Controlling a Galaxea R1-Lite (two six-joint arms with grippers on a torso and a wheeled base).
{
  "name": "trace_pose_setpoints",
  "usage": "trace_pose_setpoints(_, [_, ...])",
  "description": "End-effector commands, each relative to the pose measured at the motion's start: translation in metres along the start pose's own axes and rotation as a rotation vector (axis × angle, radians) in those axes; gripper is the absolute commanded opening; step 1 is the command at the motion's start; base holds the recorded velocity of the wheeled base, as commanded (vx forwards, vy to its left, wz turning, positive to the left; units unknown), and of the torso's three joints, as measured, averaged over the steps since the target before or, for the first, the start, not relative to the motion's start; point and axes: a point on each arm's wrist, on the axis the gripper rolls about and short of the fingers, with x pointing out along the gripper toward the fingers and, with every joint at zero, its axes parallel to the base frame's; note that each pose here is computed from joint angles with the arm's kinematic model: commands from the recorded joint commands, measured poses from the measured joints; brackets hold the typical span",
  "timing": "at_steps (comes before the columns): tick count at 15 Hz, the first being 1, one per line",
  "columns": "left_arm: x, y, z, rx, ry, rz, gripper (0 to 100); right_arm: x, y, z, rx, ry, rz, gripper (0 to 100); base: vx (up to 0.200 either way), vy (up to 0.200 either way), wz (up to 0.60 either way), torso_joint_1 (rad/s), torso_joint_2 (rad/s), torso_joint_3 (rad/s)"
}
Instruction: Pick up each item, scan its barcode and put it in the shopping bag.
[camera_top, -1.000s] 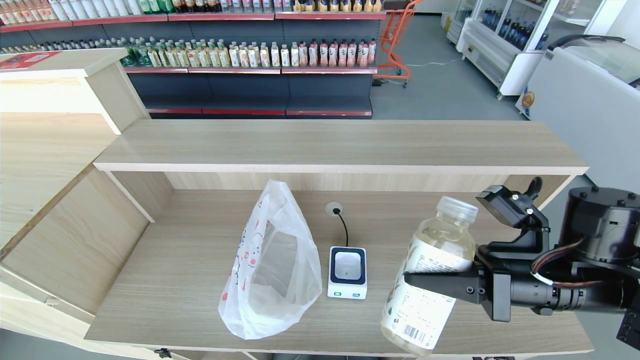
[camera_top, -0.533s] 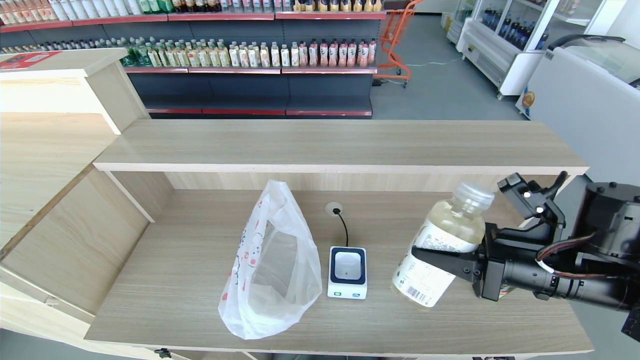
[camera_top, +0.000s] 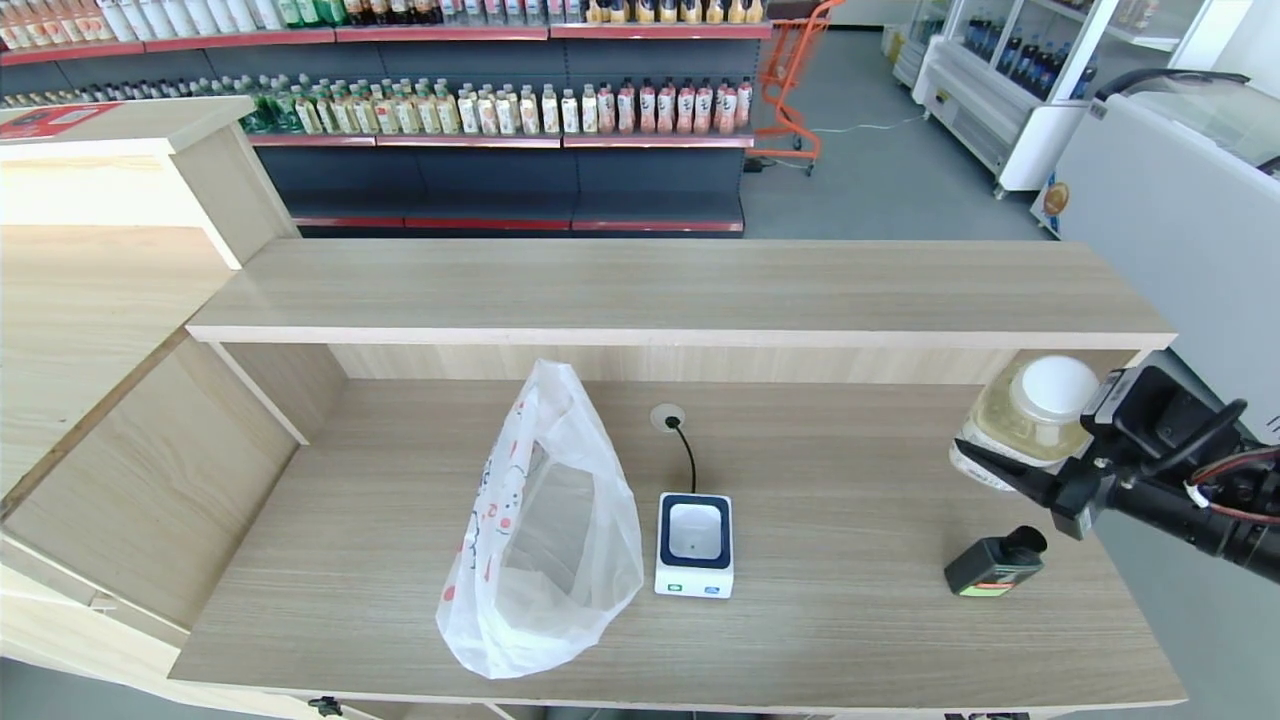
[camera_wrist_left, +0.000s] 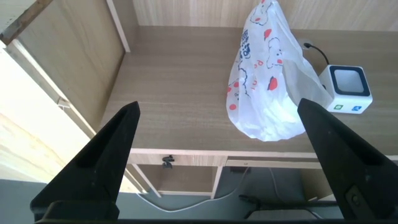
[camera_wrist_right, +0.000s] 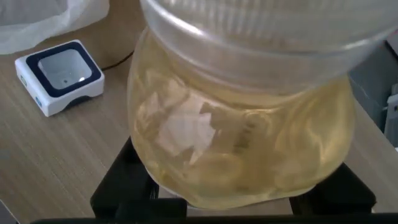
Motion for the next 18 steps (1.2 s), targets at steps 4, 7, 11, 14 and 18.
trace_pose_setpoints(4, [0.000, 0.000, 0.000, 0.002, -0.001, -0.001, 100, -0.011, 0.006, -0.005, -0.002, 0.053, -0.031, 0, 0.000, 0.000, 0.00, 0.000, 0.00, 0.000])
trace_pose_setpoints(7, [0.000, 0.000, 0.000, 0.003, -0.001, -0.001, 100, -0.010, 0.012, -0.010, 0.039, 0.066, -0.006, 0, 0.000, 0.067, 0.00, 0.001, 0.00, 0.002])
trace_pose_setpoints(11, [0.000, 0.000, 0.000, 0.002, -0.001, 0.000, 100, -0.008, 0.016, -0.012, 0.138, 0.073, 0.011, 0, 0.000, 0.200, 0.00, 0.002, 0.00, 0.004])
trace_pose_setpoints(14, [0.000, 0.000, 0.000, 0.002, -0.001, 0.000, 100, -0.007, 0.021, -0.012, 0.167, 0.070, 0.037, 0, 0.000, 0.200, 0.00, 0.014, 0.01, 0.006])
trace_pose_setpoints(18, [0.000, 0.000, 0.000, 0.000, -0.001, 0.000, 100, 0.000, 0.044, -0.021, 0.299, 0.111, 0.134, 0, 0.000, 0.050, 0.00, 0.001, 0.00, -0.001])
